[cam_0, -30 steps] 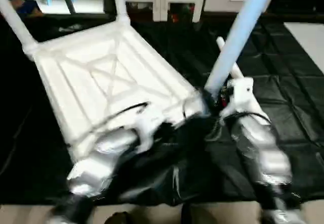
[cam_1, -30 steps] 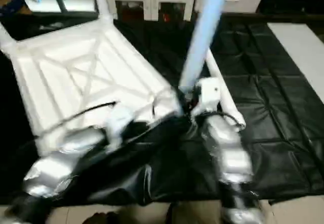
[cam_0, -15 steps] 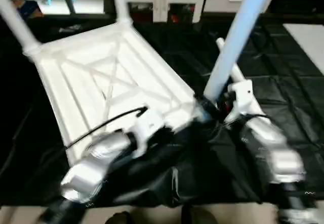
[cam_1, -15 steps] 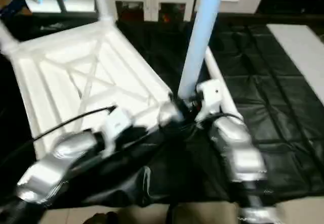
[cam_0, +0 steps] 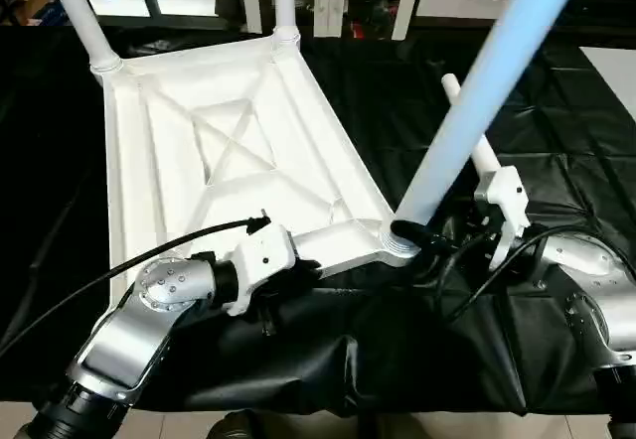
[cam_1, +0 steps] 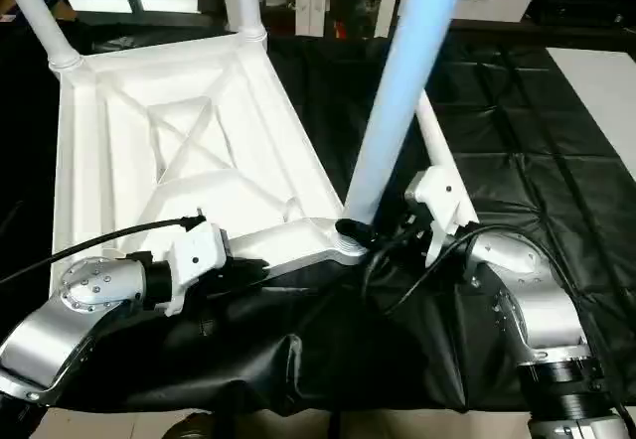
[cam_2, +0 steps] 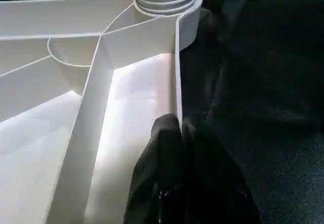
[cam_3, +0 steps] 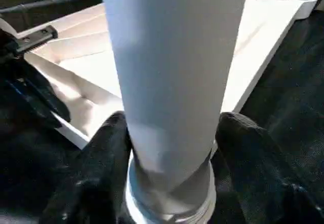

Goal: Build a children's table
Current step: Rotate leg to tighten

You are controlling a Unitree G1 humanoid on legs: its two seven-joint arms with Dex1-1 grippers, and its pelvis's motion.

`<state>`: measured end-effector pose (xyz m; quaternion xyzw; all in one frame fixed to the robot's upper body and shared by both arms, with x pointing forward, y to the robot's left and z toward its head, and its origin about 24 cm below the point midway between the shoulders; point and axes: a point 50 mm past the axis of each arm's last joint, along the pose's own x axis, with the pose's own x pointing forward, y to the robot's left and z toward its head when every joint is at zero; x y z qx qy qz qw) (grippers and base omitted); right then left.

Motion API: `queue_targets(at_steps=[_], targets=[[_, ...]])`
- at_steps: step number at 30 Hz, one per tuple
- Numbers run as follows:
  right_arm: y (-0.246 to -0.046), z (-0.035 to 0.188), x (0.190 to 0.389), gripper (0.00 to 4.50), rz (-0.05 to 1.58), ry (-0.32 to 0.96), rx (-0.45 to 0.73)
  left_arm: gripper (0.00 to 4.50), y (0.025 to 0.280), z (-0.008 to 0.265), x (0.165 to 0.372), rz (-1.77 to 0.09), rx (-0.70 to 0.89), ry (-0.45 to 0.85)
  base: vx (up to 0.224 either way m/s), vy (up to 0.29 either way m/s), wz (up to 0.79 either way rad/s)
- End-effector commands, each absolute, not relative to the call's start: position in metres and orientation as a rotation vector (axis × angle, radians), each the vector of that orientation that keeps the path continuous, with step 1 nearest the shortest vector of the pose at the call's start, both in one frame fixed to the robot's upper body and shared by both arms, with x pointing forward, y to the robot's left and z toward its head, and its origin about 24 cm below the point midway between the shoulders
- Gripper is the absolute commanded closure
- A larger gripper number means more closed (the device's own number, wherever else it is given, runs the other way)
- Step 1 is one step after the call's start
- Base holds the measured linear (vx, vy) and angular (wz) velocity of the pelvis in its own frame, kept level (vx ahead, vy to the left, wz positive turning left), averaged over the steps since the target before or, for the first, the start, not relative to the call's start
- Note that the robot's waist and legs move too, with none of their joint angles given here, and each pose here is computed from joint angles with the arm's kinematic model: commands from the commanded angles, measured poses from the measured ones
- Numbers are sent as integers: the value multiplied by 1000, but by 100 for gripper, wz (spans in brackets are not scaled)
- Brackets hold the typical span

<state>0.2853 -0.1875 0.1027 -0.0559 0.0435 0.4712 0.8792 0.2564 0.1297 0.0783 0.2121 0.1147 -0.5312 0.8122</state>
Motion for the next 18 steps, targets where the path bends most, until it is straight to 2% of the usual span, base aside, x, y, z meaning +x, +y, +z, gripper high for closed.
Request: queue_targets(at_steps=[1, 3, 6, 14, 15, 16, 17, 18], targets=[[-195, 105, 284, 205, 968, 89, -109, 450, 137, 62, 250, -1141, 456, 344, 0, 0, 0], [-195, 105, 284, 207, 975, 89, -99, 450, 137, 62, 249, -1147, 450, 344, 0, 0, 0], [-195, 105, 284, 246, 976, 88, -92, 450, 137, 62, 249, -1149, 447, 346, 0, 0, 0], [-191, 102, 287, 259, 923, 72, -43, 450, 133, 61, 248, -1155, 437, 344, 0, 0, 0], [-186, 92, 296, 260, 780, 97, -19, 450, 119, 60, 249, -1145, 408, 332, 0, 0, 0], [-183, 85, 300, 260, 700, 116, -12, 450, 112, 60, 250, -1137, 391, 326, 0, 0, 0], [-183, 85, 300, 260, 700, 116, -12, 450, 112, 60, 250, -1137, 391, 326, 0, 0, 0], [-179, 77, 305, 260, 579, 145, 20, 450, 101, 60, 250, -1135, 369, 322, 0, 0, 0]])
